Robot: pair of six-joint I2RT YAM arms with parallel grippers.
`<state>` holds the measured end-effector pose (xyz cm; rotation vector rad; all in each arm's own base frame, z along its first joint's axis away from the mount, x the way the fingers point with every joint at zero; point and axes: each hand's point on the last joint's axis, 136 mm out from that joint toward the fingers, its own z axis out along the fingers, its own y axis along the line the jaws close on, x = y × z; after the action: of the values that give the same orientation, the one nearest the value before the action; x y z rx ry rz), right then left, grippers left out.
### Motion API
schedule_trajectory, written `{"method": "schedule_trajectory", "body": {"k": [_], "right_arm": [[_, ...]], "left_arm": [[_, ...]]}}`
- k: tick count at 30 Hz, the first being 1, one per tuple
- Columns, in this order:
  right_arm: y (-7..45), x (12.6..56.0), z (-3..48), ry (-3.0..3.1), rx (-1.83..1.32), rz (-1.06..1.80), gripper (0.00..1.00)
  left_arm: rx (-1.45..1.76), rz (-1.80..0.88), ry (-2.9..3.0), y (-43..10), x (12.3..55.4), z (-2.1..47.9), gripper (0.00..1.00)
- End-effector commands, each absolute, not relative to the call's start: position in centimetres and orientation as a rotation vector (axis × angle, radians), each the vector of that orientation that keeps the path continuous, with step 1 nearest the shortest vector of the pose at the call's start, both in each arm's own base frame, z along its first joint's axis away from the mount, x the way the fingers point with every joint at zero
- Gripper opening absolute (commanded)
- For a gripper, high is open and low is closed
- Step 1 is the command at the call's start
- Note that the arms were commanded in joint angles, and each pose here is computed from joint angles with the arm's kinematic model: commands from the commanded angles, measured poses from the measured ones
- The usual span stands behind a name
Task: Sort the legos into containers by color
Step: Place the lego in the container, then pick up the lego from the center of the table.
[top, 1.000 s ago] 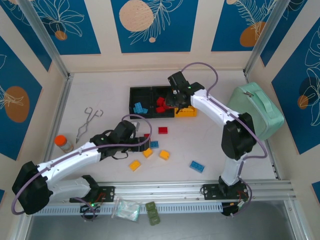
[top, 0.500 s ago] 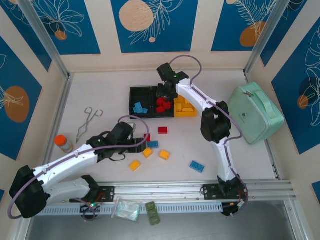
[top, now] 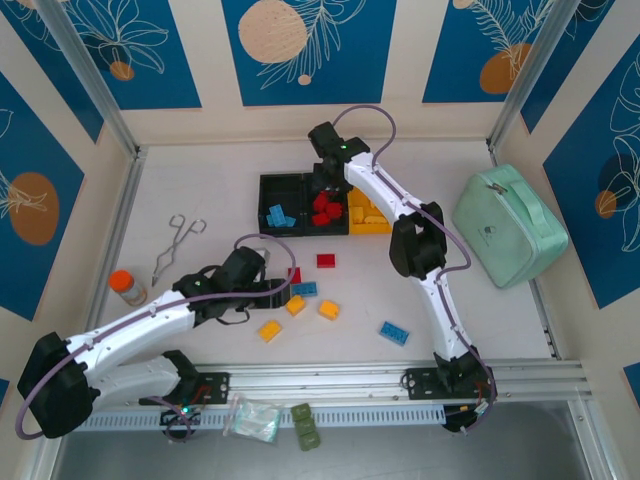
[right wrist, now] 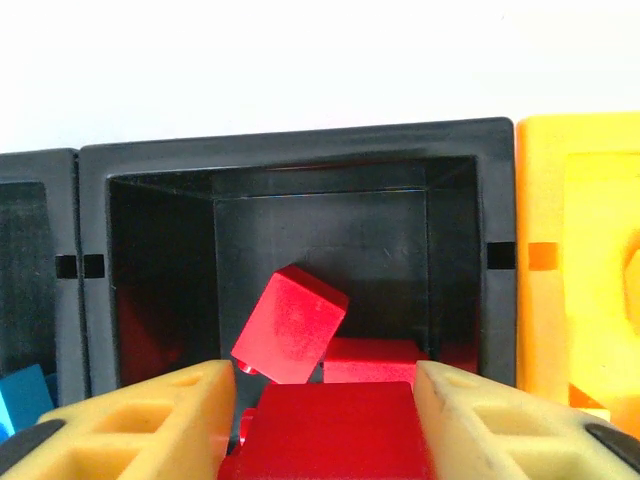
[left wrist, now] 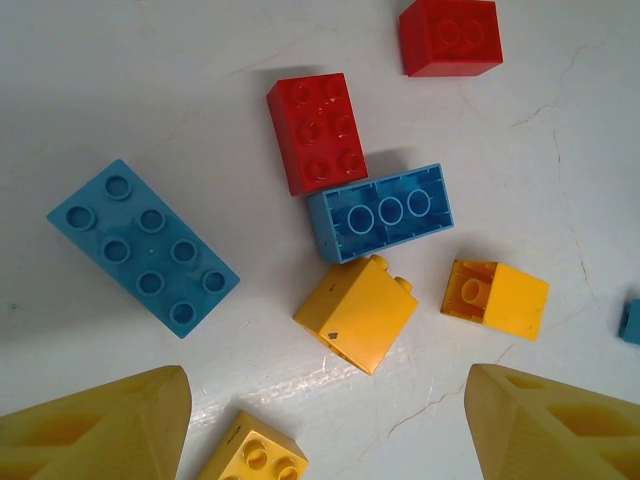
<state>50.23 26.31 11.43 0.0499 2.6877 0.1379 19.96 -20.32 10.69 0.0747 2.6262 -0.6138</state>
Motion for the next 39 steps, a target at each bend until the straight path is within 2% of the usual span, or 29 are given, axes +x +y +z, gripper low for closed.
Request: {"method": "schedule_trajectory", "body": {"k": [1,6,13,20,26,32,39], "right_arm": [[26.1,50.1,11.9,2.689,0.043,0.101,0.52],[26.2,49.5,13.0,2.675,0.026,0.106,0.57],[26.7,47.2,16.5,2.620,-0.011,0.184,0.57],[26.1,41.1,18.1,2.592,-0.056,0.307,0.57],[24.9,35.2,17.4,2.619,-0.086,0.388,0.57],[23.4,29.4,15.5,2.651,-0.069,0.513,0.57],[20.5,24.3,12.1,2.738,0.048,0.504,0.57]], "left_arm": [[0.033,-0.591,2.629,-19.4,19.8,10.5,0.72],[0.027,-0.595,2.621,-19.3,19.8,10.7,0.72],[0.020,-0.607,2.619,-19.4,19.8,10.8,0.72],[0.022,-0.615,2.631,-19.2,19.3,10.7,0.72],[-0.035,-0.537,2.691,-18.1,18.8,9.5,0.72],[-0.159,-0.440,2.728,-17.0,19.0,8.0,0.70],[-0.256,-0.356,2.754,-17.2,20.2,6.2,0.72]]}}
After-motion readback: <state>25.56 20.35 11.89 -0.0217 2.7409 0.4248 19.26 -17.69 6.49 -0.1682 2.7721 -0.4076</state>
